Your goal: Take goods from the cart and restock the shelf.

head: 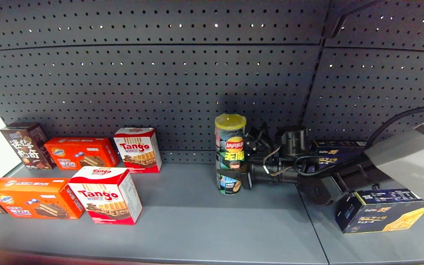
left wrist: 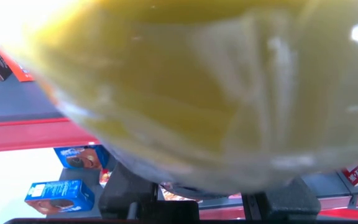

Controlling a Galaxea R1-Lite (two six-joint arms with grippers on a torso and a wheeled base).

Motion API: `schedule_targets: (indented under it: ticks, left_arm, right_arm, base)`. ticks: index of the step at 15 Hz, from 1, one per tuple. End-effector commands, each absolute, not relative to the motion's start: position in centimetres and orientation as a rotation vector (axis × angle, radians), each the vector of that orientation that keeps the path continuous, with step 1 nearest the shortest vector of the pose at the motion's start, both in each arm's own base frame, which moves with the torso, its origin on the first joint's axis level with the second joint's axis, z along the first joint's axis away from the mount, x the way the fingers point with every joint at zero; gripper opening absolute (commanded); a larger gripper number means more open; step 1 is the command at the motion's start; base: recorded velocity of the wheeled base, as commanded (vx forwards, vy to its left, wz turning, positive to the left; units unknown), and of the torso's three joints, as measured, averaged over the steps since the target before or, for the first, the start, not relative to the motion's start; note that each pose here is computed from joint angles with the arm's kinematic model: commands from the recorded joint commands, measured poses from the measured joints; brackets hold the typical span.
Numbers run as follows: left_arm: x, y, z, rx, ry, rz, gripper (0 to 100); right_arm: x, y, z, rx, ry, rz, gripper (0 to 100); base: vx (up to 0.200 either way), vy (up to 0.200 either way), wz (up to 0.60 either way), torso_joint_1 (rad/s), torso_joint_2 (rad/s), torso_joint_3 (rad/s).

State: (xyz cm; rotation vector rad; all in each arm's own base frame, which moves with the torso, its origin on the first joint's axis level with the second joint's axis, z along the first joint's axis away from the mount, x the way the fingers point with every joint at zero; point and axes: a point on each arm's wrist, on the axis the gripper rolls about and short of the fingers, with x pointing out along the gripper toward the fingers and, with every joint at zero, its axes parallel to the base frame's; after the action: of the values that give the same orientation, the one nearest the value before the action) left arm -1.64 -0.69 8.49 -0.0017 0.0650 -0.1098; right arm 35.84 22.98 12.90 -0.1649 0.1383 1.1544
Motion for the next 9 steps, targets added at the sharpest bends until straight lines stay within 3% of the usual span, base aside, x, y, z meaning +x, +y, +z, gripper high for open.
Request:
schedule_targets:
  ticks: [1,7,9]
  left_arm:
    - [-1.6,-0.7,8.5,-0.002,0.066,-0.109,0]
    - [-1.6,-0.7,8.5,-0.001,0.05,-0.108,0]
    - [-1.5,-0.7,8.6,0.0,0.02,-0.107,0]
  right_arm:
    - [34.6,22.8,14.7,-0.17,0.108,1.138,0]
    - [29.4,22.4,17.0,-0.139,0.131,1.087,0]
    - [25.2,21.9,18.2,-0.115,0.154,1.057,0]
  base:
    - [0.0,0.0,0.0,0.0,0.0,0.0]
    - [0.0,0.0,0.0,0.0,0.0,0.0]
    - [0.0,0.0,0.0,0.0,0.0,0.0]
